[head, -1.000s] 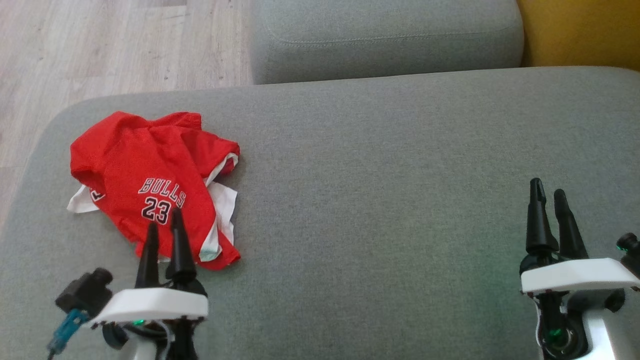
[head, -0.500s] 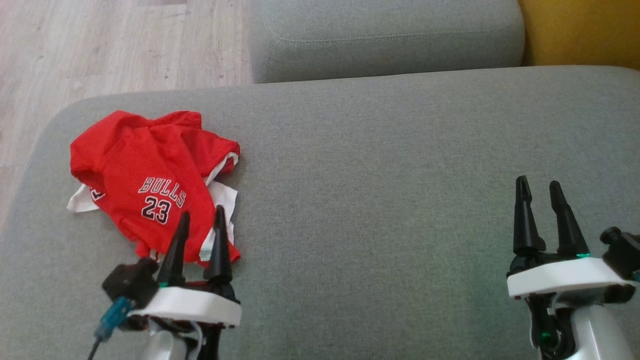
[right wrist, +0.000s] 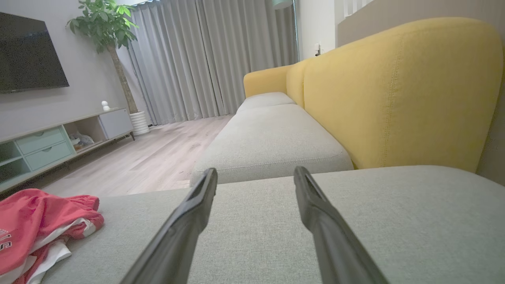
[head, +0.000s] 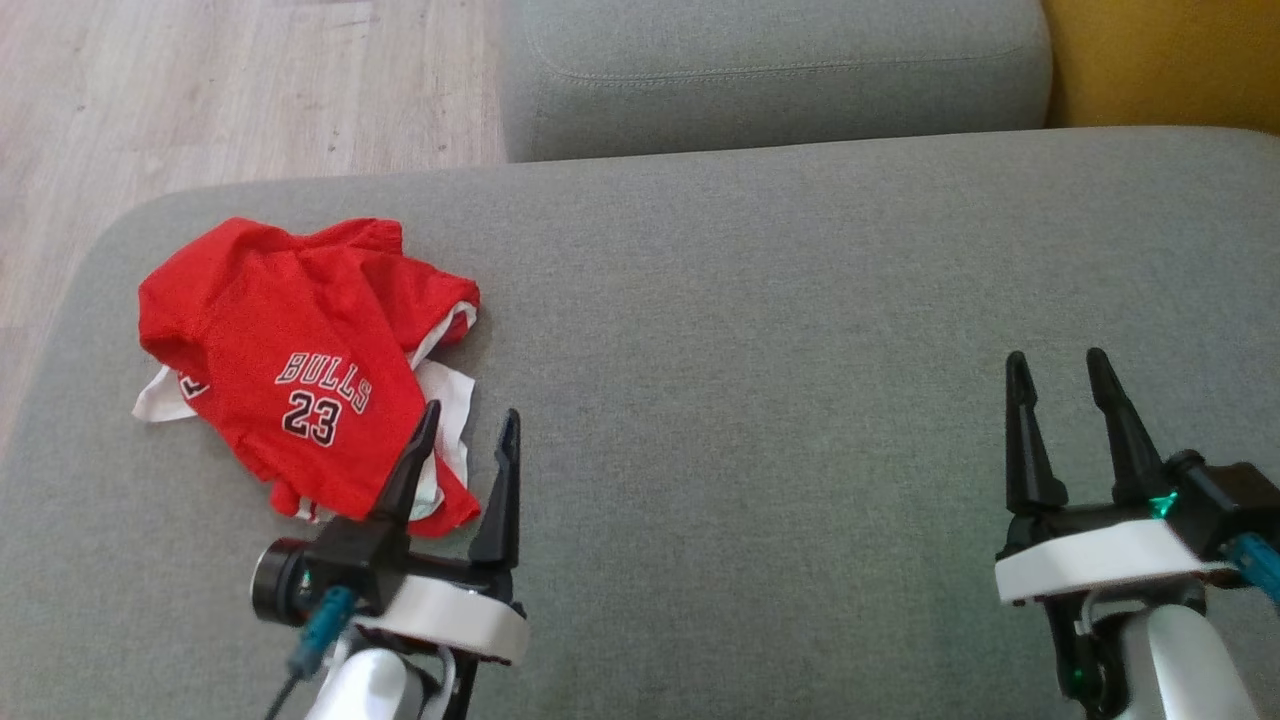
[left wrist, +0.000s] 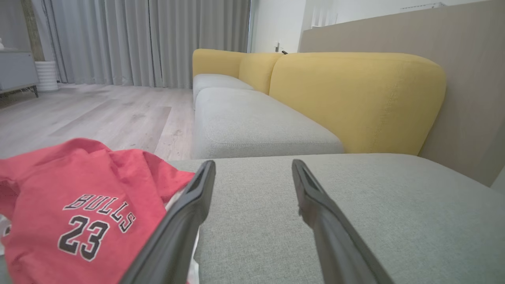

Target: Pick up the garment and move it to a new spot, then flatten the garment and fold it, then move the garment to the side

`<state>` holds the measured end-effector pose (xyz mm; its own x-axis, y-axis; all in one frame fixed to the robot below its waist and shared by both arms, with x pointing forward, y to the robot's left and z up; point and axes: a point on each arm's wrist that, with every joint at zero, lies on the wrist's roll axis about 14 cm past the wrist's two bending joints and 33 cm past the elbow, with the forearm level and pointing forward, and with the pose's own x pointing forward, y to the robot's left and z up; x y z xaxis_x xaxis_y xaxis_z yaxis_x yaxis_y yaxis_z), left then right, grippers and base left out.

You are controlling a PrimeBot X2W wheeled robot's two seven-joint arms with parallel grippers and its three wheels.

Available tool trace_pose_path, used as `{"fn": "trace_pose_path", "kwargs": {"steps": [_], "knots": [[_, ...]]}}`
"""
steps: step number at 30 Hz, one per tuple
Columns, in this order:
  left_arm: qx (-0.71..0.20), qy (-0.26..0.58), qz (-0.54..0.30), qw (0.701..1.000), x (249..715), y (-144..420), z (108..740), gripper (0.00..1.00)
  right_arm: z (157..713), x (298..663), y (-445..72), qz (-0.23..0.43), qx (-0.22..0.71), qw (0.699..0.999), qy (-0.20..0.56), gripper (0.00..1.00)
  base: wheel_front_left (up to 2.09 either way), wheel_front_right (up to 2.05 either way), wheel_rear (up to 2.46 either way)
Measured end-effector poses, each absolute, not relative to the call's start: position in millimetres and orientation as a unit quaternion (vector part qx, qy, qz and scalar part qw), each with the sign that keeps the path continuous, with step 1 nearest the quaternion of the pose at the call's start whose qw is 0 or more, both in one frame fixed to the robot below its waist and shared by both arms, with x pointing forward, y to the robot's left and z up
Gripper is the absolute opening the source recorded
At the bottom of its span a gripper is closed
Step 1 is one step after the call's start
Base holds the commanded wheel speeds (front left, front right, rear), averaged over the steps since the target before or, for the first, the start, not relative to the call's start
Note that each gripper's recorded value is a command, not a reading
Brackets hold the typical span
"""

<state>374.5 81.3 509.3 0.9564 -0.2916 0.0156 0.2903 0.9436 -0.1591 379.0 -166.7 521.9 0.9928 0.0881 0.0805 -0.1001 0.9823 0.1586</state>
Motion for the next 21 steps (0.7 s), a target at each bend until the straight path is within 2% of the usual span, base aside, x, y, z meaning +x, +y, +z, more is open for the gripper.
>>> {"fn": "trace_pose_path", "kwargs": {"steps": [13,16,21], "knots": [[0.039,-0.029,-0.175,0.983,373,65,510,1.0,528,380,-154,0.073,-0.028,0.995,-0.055,1.0,0.0,0.0,0.0],[0.045,-0.035,-0.172,0.983,371,64,510,1.0,528,380,-150,0.08,-0.052,0.994,-0.057,1.0,0.0,0.0,0.0],[-0.005,-0.042,-0.146,0.988,376,70,520,1.0,531,380,-152,0.077,-0.042,0.994,-0.067,1.0,0.0,0.0,0.0]]}}
